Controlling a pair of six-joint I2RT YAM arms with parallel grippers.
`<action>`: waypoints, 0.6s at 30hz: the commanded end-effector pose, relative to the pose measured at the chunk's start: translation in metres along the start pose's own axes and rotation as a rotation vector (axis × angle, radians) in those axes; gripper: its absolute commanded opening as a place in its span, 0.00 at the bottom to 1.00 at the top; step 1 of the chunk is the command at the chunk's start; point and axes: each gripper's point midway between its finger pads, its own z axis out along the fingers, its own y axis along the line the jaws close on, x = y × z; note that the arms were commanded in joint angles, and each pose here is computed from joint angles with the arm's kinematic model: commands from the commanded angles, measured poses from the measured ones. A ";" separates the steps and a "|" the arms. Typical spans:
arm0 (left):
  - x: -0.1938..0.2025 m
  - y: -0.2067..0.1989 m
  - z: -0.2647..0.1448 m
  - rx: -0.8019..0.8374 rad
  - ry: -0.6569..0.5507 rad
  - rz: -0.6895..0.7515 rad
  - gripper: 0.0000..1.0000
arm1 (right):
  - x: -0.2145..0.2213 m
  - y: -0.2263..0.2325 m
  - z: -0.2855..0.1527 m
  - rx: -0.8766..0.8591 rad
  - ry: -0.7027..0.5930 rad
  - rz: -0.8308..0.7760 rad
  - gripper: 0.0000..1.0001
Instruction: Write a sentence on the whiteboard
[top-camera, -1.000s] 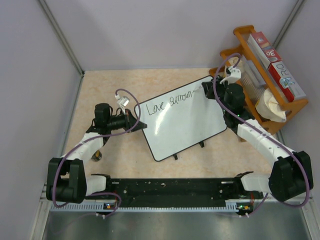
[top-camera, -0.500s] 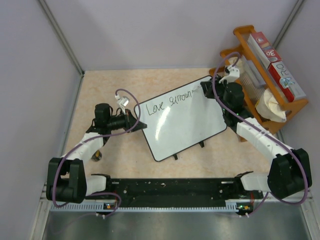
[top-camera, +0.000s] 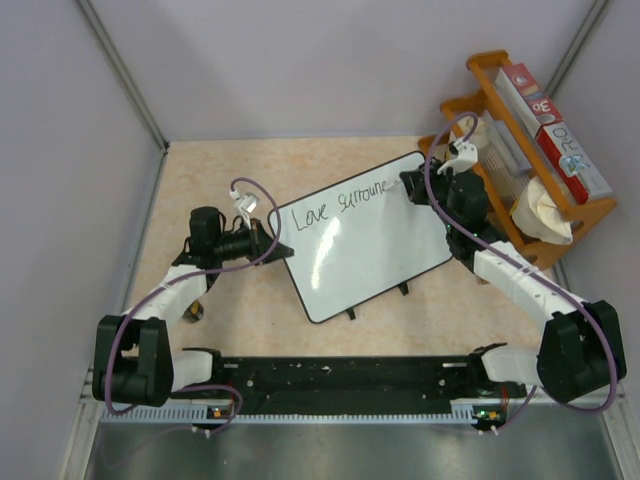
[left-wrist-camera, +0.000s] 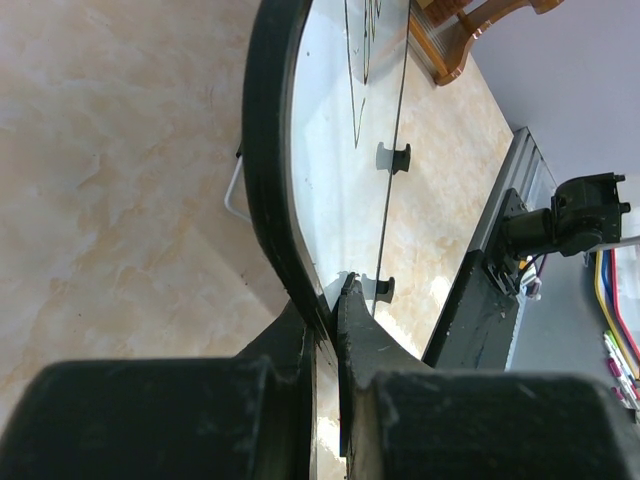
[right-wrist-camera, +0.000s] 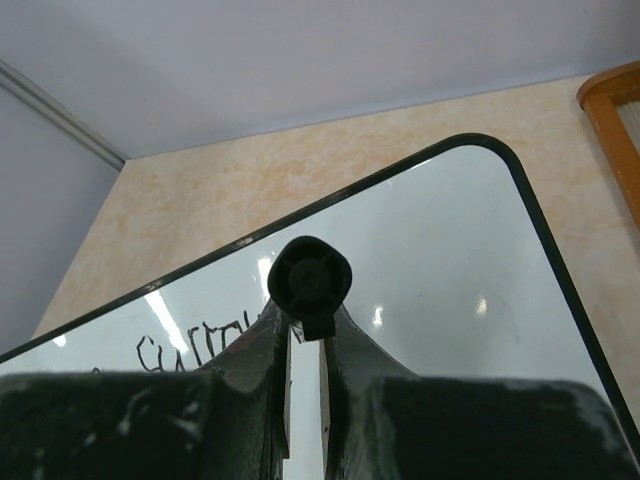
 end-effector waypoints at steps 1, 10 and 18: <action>0.010 0.032 0.003 -0.115 0.017 0.223 0.00 | 0.004 -0.008 -0.006 0.024 0.008 -0.006 0.00; 0.009 0.032 0.003 -0.115 0.015 0.226 0.00 | -0.013 -0.011 -0.005 0.059 -0.042 -0.010 0.00; 0.009 0.032 0.003 -0.115 0.015 0.226 0.00 | -0.031 -0.006 -0.002 0.049 -0.079 -0.010 0.00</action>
